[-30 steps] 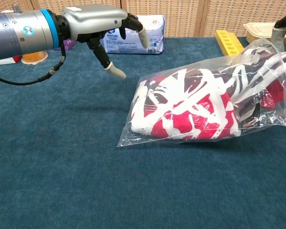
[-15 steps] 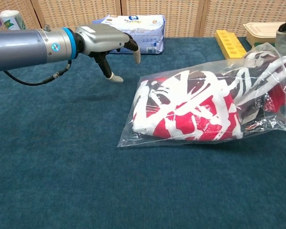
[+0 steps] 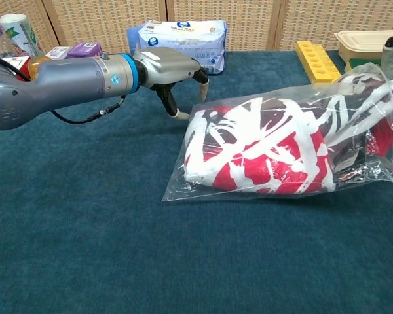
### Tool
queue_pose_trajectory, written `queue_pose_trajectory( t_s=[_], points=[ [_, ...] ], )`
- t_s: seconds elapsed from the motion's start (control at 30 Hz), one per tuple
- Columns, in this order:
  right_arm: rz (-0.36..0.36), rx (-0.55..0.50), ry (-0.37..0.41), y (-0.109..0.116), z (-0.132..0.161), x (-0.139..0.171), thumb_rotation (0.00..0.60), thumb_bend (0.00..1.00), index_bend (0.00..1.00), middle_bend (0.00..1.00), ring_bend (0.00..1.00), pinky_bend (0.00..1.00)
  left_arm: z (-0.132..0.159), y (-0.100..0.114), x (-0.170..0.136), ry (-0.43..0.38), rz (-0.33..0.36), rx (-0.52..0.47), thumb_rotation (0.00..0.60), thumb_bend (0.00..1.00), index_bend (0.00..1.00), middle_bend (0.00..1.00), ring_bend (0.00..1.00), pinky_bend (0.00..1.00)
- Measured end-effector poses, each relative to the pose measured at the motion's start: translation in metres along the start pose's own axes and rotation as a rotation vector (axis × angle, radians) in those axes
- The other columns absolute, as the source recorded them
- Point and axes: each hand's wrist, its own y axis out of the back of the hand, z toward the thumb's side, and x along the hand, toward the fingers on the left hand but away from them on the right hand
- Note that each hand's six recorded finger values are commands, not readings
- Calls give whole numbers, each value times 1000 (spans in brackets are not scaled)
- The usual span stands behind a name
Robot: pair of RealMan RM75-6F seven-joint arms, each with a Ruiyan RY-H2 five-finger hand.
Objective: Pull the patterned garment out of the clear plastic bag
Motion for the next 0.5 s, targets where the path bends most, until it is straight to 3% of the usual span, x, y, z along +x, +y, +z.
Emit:
queue_pose_trajectory(
  t_s=[0.5],
  points=[
    [7,1,-7,0,-2,0,600,474,674,510,680,705,16,-5,13,-21,21,-31,600,405,603,214,132,280]
  ],
)
